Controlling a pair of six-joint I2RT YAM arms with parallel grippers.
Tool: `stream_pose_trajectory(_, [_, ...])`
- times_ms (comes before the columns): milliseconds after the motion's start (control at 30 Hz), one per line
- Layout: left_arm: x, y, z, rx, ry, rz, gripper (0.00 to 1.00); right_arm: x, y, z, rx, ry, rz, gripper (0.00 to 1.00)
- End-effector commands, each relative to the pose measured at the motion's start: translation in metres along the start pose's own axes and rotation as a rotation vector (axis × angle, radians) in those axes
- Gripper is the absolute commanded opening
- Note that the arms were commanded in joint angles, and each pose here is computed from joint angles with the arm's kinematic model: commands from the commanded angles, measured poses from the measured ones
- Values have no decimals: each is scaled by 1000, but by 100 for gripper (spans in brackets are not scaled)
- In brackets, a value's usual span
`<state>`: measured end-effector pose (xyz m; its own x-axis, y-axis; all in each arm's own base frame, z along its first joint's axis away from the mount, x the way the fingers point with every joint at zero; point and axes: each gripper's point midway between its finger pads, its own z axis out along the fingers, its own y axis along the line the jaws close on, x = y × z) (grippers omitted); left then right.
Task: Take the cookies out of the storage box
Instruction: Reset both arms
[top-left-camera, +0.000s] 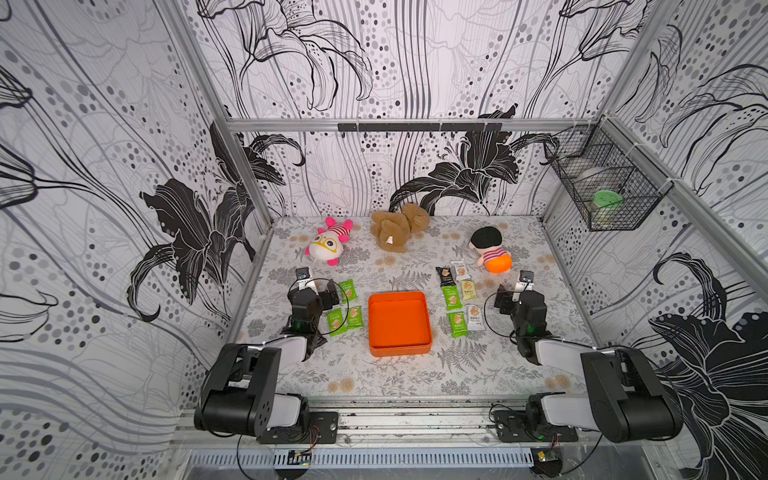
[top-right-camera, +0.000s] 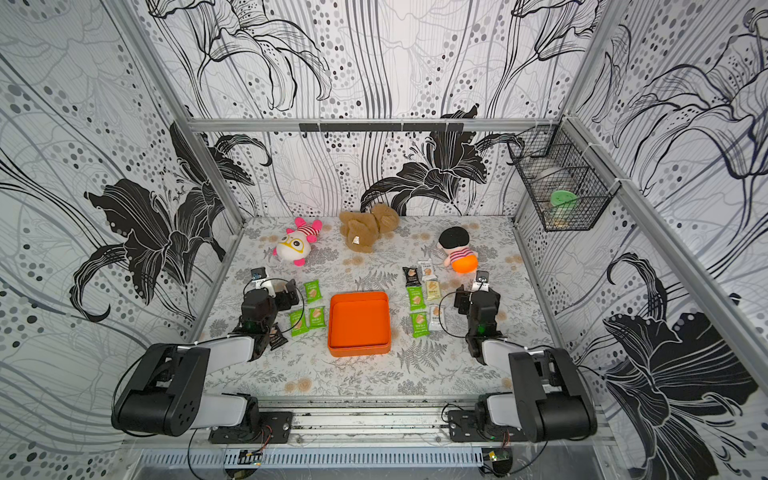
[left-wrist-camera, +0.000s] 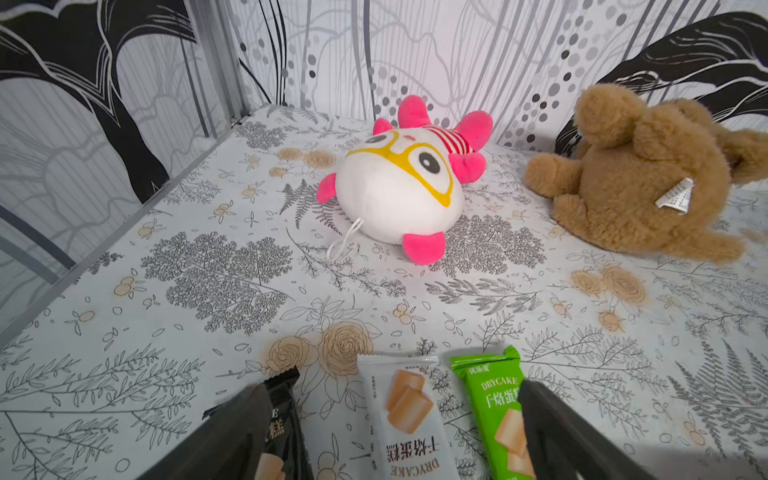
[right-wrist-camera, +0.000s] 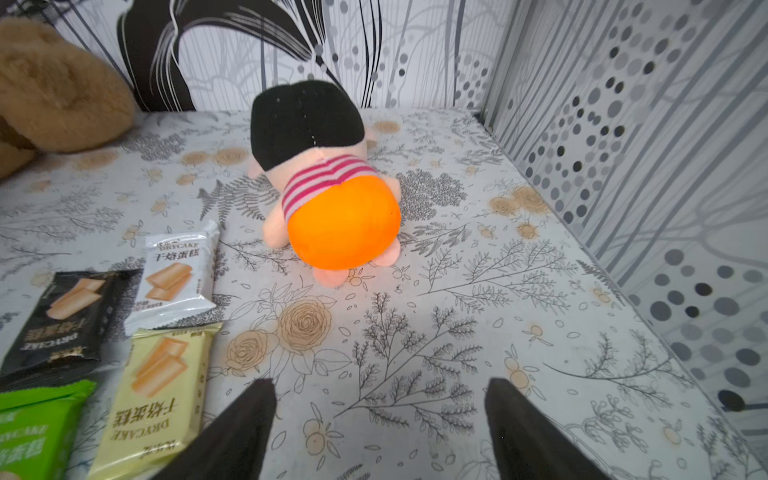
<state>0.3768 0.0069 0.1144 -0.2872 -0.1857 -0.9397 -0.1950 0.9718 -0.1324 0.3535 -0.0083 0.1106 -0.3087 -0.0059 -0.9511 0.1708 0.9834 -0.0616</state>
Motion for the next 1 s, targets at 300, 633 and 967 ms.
stream_pose_trajectory(300, [-39, -2, 0, 29, -206, 26, 97, -9, -8, 15, -34, -127, -11, 95])
stream_pose_trajectory(633, [-36, 16, -22, -41, -305, -38, 98, -10, -9, 15, -32, -138, -12, 95])
stream_pose_trajectory(967, [-34, 16, -21, -44, -295, -42, 98, -10, -5, 16, -58, -133, -20, 95])
